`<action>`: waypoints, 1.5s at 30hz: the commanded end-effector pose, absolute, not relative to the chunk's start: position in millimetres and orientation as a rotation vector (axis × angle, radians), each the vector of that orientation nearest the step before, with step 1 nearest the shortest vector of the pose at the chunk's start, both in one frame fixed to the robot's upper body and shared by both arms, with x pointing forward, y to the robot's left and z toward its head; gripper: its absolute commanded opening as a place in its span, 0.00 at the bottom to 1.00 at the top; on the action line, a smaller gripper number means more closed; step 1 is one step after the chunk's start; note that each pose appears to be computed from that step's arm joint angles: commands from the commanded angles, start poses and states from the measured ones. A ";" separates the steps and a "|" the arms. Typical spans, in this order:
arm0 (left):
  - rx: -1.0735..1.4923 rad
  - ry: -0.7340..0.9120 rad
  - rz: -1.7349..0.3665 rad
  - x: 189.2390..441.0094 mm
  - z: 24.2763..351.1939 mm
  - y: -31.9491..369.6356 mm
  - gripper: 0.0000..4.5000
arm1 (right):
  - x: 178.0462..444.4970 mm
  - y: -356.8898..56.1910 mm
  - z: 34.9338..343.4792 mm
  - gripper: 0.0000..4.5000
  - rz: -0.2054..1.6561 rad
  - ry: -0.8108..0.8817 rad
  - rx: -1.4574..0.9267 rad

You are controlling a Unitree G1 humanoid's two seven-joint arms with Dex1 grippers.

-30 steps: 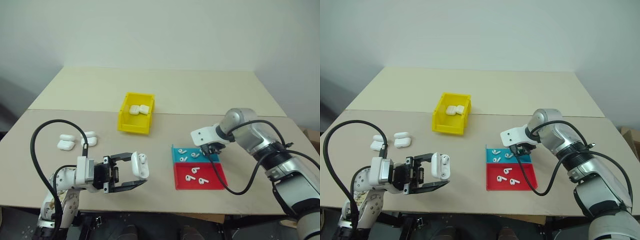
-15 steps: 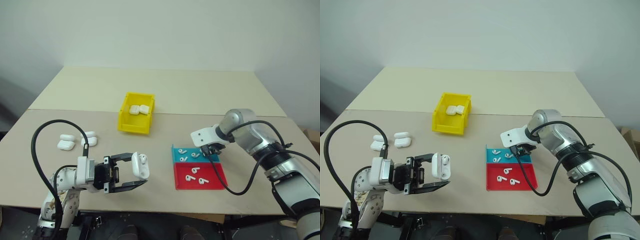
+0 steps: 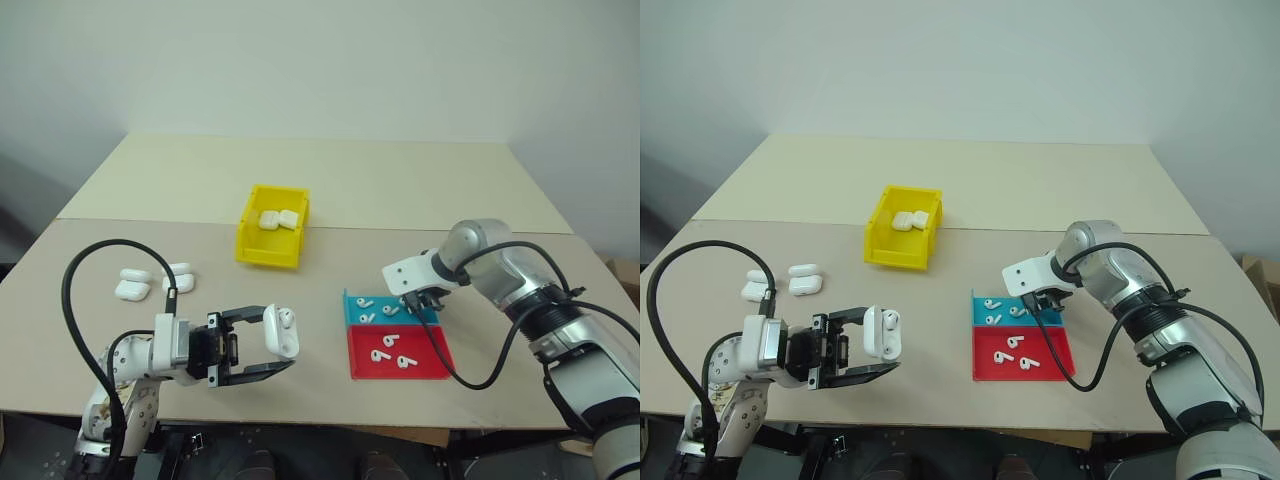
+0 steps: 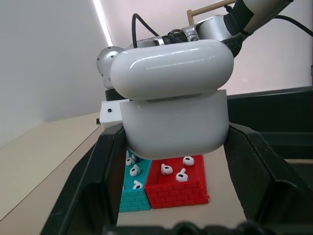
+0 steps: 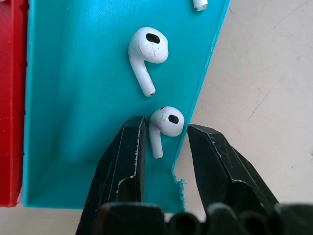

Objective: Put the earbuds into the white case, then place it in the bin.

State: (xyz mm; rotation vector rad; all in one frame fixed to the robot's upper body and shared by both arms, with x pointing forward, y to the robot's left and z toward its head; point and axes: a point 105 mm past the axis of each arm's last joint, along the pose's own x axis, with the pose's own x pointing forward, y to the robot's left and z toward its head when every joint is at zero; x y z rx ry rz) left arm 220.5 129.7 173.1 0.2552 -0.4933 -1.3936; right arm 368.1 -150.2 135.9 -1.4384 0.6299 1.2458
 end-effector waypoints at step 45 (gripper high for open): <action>0.005 -0.755 -1.528 240.9 255.9 52.3 0.61 | 193.4 -103.3 323.7 0.14 1.278 -0.492 -0.079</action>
